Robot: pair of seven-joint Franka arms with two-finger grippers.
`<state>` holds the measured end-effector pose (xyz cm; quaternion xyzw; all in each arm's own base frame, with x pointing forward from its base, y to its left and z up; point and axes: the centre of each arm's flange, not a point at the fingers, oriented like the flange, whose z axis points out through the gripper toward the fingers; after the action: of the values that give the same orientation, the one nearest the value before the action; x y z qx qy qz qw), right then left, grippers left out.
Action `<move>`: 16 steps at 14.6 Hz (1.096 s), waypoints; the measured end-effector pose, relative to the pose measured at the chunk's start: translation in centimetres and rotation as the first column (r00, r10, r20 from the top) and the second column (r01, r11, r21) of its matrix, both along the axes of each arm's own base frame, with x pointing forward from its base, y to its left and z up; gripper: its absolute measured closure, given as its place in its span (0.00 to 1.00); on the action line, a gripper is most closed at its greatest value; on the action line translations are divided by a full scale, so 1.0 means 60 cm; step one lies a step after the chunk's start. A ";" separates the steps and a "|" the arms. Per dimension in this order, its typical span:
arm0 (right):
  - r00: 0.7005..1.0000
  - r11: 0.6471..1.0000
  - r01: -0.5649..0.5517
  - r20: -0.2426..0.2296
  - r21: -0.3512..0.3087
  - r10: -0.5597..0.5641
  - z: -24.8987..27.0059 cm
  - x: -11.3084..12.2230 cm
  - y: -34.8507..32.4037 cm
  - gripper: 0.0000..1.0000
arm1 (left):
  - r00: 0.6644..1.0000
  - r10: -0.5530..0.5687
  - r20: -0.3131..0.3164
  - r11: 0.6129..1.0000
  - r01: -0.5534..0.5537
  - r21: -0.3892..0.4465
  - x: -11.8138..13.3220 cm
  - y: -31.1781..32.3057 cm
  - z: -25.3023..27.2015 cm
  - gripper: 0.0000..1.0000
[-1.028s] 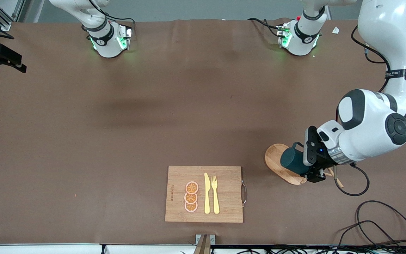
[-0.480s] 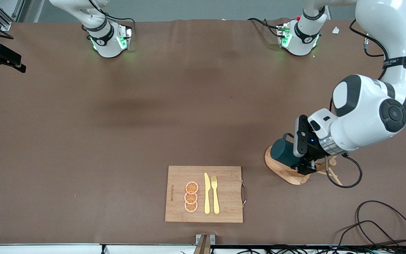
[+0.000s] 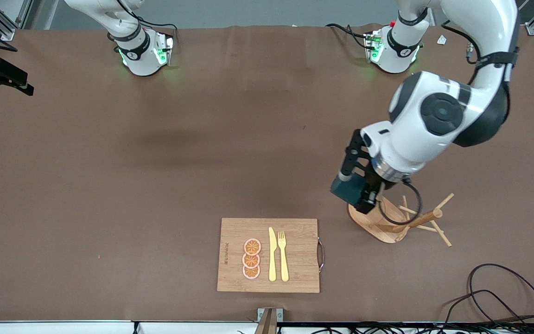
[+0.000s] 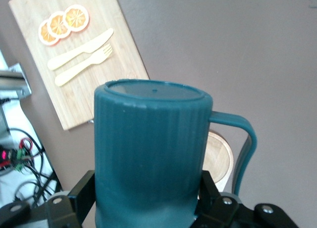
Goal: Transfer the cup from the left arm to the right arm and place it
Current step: 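Lift the mug off the stand with the left gripper toward the table middle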
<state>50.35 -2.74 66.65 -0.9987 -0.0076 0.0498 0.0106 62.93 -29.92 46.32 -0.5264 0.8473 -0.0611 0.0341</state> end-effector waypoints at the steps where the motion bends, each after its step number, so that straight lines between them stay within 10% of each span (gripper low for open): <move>1: 1.000 1.000 0.000 -0.001 0.000 0.000 -0.001 0.000 0.000 0.00 | 0.999 -0.032 0.013 0.999 0.031 0.028 -0.011 -0.022 -0.001 0.13; 8: 1.000 1.000 0.002 -0.002 0.001 -0.002 -0.003 0.001 -0.002 0.00 | 0.975 -0.123 0.183 0.958 0.068 0.280 -0.189 -0.283 -0.047 0.13; 16: 1.000 1.000 0.003 -0.002 0.001 -0.003 -0.004 0.001 -0.003 0.00 | 0.849 -0.308 0.430 0.787 -0.026 0.616 -0.454 -0.492 -0.305 0.13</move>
<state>50.43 -2.89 66.44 -0.9986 -0.0061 0.0510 0.0111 35.67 -59.42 28.04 -0.3851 0.8205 0.0713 0.4164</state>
